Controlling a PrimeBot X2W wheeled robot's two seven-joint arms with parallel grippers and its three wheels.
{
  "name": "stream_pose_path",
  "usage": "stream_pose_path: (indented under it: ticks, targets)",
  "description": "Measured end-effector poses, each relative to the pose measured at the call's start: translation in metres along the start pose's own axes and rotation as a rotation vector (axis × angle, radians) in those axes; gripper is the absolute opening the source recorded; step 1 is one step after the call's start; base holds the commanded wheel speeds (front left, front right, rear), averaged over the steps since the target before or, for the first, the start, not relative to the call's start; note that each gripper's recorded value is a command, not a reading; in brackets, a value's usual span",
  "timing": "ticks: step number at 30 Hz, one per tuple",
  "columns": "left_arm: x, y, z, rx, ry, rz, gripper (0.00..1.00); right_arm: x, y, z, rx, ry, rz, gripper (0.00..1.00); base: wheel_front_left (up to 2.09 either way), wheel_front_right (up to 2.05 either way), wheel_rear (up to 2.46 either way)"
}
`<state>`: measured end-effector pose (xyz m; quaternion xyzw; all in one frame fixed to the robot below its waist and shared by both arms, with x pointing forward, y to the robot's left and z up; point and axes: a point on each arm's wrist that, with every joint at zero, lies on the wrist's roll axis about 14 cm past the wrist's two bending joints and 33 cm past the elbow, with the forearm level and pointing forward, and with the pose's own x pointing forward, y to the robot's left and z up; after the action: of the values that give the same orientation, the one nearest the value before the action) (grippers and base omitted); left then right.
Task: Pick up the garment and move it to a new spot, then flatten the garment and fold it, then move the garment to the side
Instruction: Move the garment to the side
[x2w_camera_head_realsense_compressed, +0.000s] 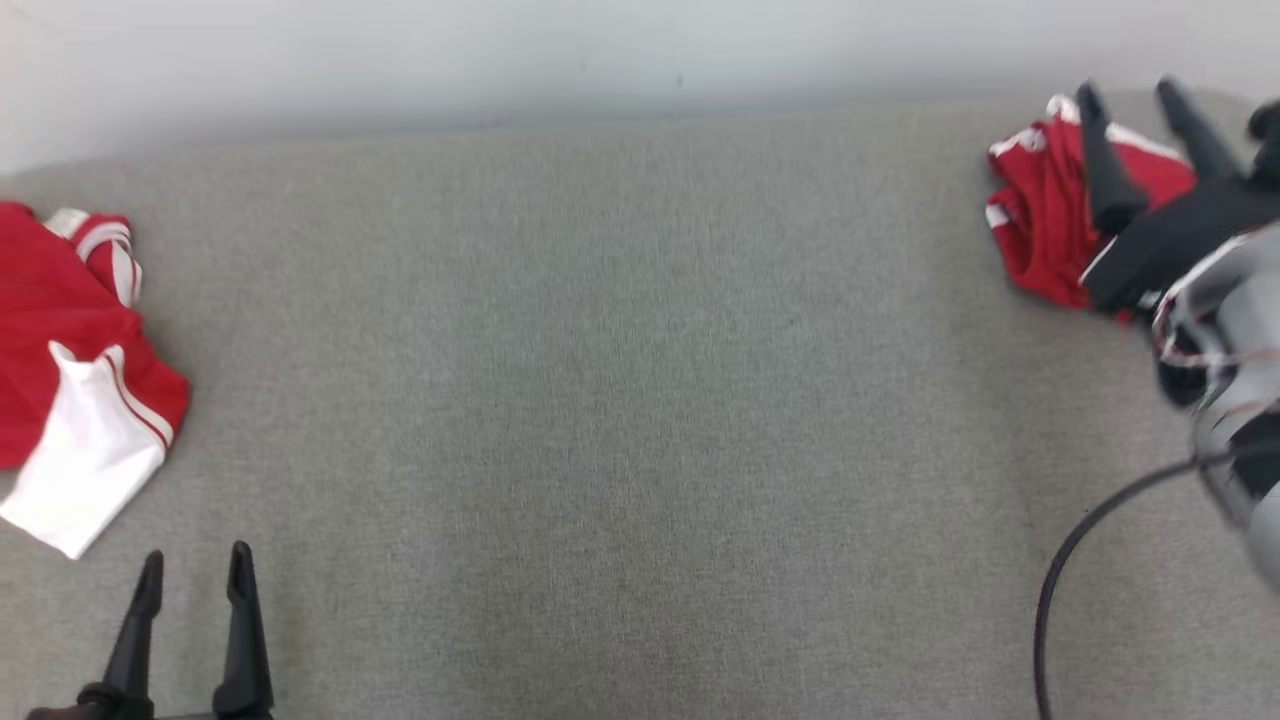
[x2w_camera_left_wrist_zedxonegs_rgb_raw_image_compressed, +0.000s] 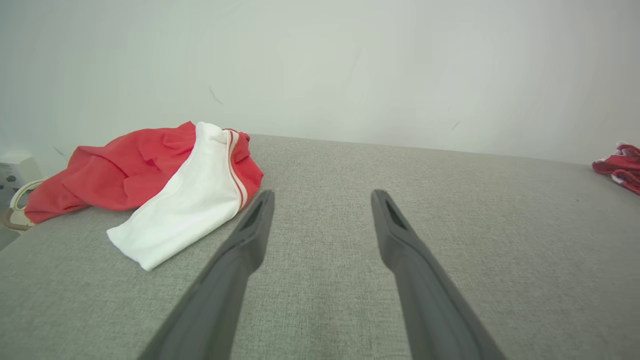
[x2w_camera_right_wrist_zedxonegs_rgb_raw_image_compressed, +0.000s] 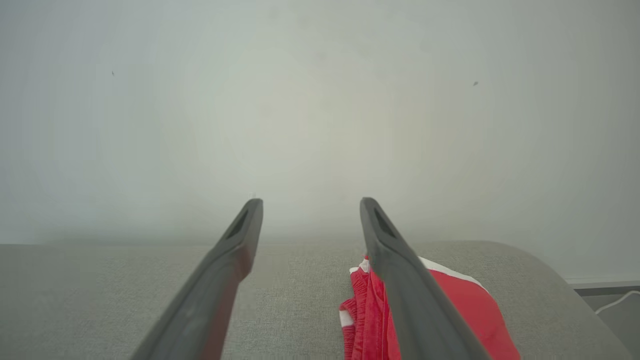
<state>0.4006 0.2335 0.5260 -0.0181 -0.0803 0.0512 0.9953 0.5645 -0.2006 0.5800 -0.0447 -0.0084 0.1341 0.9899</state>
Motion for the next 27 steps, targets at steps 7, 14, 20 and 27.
stream_pose_path:
  ticks: [7, 14, 20, 27]
  targets:
    - [-0.012, -0.009, 0.018, -0.027, -0.041, -0.016, 1.0, -0.035, 0.033, -0.004, 0.085, -0.06, 0.014, 1.0, 0.0, 0.0, 0.0]
    - [-0.025, -0.01, 0.03, -0.041, -0.068, -0.019, 1.0, -0.066, 0.071, -0.005, 0.12, -0.111, 0.054, 1.0, 0.0, 0.0, 0.0]
    - [-0.034, -0.011, 0.036, -0.05, -0.081, -0.02, 1.0, -0.093, 0.096, -0.007, 0.14, -0.149, 0.067, 1.0, 0.0, 0.0, 0.0]
    - [-0.038, -0.012, 0.039, -0.055, -0.089, -0.021, 1.0, -0.111, 0.127, -0.004, 0.113, -0.191, 0.104, 1.0, 0.0, 0.0, 0.0]
